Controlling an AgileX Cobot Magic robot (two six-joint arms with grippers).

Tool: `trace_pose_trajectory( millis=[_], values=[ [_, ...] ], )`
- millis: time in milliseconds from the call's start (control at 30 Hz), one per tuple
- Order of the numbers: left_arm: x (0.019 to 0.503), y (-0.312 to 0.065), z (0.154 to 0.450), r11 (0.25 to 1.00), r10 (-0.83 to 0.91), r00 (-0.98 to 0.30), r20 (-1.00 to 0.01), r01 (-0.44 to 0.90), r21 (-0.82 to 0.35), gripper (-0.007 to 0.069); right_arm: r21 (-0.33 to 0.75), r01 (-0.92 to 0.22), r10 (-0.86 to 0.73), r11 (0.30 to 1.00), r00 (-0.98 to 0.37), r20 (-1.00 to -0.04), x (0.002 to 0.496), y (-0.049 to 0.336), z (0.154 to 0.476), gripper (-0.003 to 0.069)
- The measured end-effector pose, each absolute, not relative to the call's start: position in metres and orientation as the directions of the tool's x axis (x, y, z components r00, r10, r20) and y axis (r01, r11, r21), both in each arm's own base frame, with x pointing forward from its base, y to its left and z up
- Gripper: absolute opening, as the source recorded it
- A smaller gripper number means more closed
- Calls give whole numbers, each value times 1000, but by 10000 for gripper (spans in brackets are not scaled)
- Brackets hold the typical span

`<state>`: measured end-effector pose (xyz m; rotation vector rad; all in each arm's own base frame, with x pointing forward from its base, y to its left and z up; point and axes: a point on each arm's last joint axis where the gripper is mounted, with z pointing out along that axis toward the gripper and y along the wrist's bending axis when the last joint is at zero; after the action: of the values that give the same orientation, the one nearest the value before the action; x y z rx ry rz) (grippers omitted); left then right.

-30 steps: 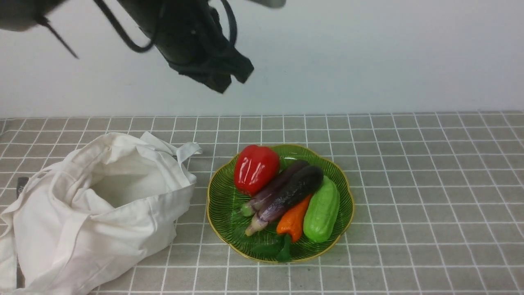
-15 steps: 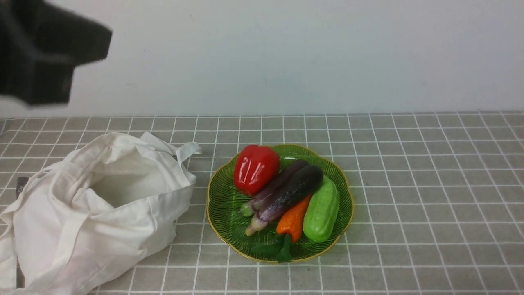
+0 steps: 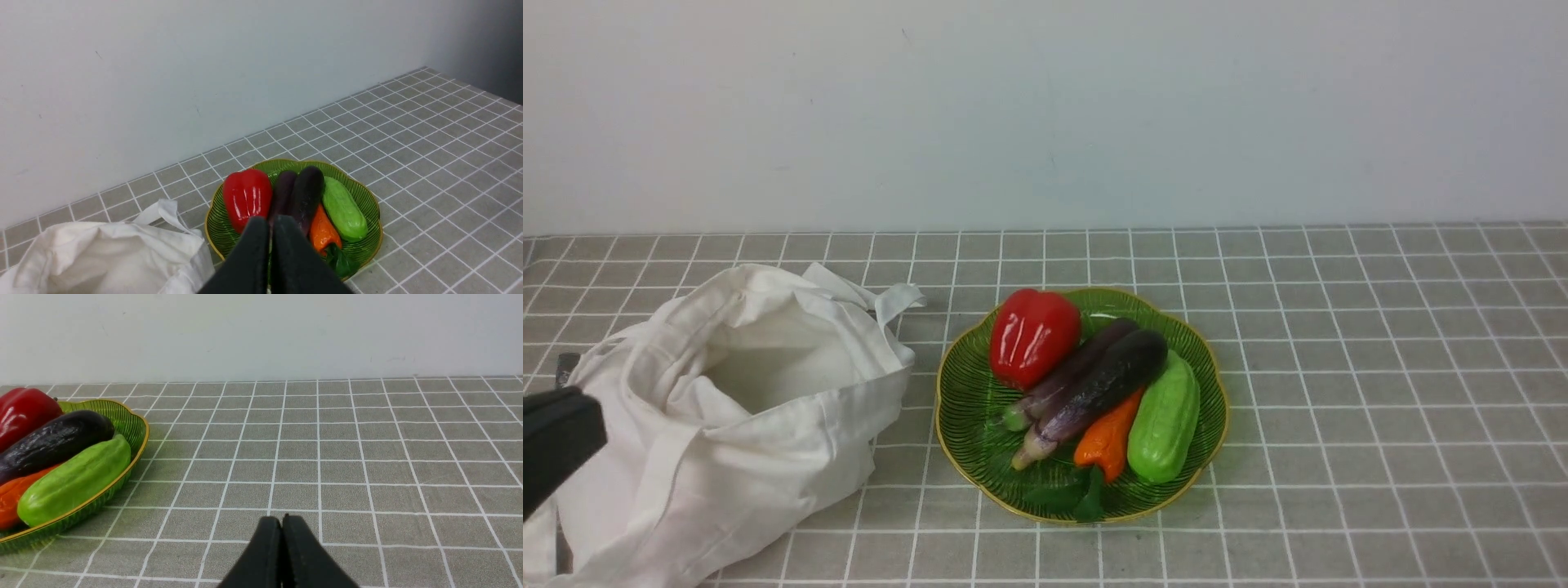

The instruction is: Take vegetables from bag on grey coffee tablecloth place on plate.

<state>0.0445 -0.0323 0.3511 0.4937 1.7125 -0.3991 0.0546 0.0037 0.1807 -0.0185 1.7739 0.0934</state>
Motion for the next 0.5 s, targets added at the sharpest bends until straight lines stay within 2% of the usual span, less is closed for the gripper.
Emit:
trace_pose_trajectory(
  millis=[267,367,500],
  values=[
    [42,-26,344,868,133,-87,-987,491,74,-5,52,-64,38,997,-204,-978,55,4,181,-15],
    [46,-24,325,890,141,-70,-988,446,95,-5,52,-64,38,997,-204,-978,55,4,181,-15],
    [52,-18,267,946,119,-93,-989,314,84,-5,53,-64,39,997,-204,-978,55,4,181,-15]
  ],
)
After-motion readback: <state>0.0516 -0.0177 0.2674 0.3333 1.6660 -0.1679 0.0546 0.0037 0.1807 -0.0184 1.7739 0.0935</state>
